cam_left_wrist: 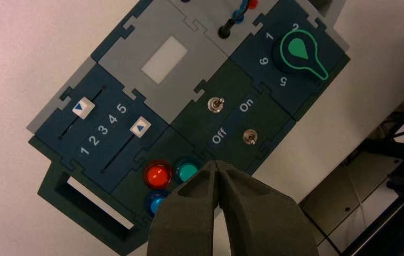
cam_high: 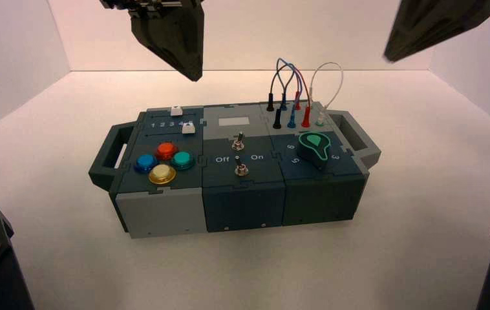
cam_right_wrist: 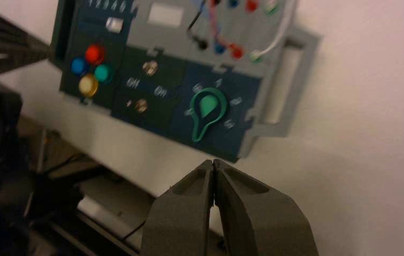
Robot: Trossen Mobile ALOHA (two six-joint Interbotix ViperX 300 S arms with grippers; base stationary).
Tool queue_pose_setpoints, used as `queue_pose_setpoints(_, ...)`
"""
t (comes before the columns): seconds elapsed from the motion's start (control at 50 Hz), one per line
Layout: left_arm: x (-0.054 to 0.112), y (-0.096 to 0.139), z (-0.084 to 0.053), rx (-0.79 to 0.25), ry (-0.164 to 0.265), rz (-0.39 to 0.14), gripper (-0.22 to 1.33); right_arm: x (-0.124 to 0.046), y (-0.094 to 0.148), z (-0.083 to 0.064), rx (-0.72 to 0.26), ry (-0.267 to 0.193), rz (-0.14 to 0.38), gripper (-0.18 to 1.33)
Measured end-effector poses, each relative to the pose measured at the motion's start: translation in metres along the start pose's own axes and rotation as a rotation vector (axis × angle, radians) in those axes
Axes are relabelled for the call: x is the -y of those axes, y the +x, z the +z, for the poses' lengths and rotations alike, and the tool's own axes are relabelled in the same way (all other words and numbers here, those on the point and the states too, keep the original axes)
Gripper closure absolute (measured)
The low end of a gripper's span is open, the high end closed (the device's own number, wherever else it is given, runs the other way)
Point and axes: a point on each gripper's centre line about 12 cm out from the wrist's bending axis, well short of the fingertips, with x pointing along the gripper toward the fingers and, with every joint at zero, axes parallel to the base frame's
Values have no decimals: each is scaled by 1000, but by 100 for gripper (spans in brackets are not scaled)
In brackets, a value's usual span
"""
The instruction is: Turn the knob to position 2.
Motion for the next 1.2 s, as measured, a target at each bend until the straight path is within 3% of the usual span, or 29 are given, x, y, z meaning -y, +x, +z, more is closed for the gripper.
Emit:
queue_pose_setpoints(0.16, 0, -1, 0, 8, -1, -1, 127, -7, 6, -1, -23, 8, 39, 129)
queue_pose_setpoints(0.3, 1, -2, 4, 41, -17, -5, 127, -10, 20, -12, -85, 75, 96, 129)
queue_pose_setpoints(0.66, 1, -1, 8, 69, -20, -7, 127, -5, 41, -17, -133, 138, 96, 129)
queue_pose_setpoints(1.2, 1, 1, 6, 69, -26, -8, 127, -16, 72, -11, -223, 97, 77, 129)
